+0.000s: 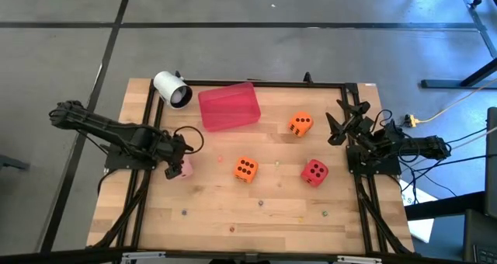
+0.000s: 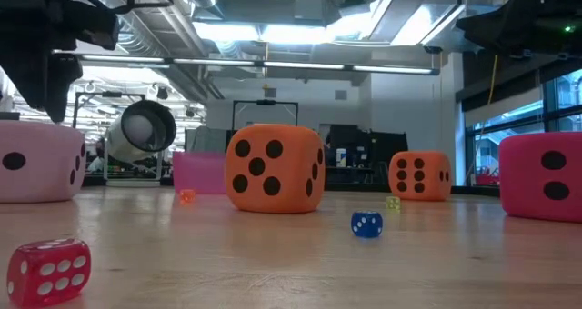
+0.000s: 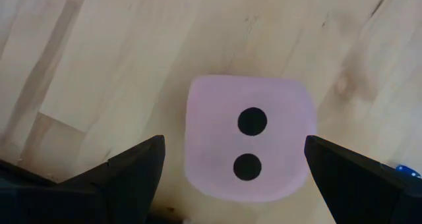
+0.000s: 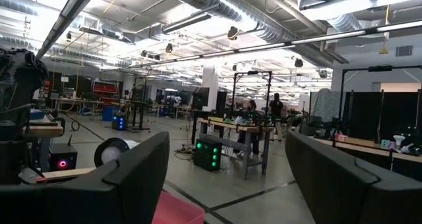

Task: Pick & Place Dice
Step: Put the large pink die into the red bin

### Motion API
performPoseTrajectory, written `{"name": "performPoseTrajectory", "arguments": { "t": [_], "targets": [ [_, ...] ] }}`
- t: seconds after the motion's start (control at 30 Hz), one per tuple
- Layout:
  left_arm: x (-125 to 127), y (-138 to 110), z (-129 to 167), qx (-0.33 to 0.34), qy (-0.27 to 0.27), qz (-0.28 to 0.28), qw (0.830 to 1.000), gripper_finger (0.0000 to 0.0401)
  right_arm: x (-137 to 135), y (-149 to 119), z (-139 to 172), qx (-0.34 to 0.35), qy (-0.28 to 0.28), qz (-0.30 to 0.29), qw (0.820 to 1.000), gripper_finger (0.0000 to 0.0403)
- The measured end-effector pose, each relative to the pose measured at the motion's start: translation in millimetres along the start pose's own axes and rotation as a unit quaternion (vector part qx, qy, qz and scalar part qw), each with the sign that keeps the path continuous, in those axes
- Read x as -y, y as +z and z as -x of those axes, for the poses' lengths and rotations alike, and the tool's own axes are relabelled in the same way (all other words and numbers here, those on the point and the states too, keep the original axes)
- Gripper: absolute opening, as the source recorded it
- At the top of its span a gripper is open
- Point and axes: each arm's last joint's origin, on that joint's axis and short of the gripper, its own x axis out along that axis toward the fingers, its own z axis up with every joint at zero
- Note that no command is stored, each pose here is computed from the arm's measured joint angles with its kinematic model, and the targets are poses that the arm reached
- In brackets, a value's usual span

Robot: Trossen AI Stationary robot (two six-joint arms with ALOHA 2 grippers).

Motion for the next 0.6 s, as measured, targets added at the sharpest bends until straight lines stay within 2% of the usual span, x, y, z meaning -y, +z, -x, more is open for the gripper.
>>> {"name": "performPoseTrajectory", "arguments": {
  "t": [0.23,0.4,0.6],
  "targets": [
    [3.4,2.8,-7.3,-0.014,0.01,-0.013,1.0,0.0361,0.0,0.0,0.0,0.0,0.0,0.001,1.0,0.0304],
    [4.8,-0.3,-21.9,-0.015,-0.03,-0.025,0.999,0.0361,0.0,0.0,0.0,0.0,0.0,0.001,1.0,0.0304],
    [1.4,-4.9,-27.4,-0.013,-0.031,-0.035,0.999,0.0361,0.0,0.0,0.0,0.0,0.0,0.001,1.0,0.0304]
  ]
}}
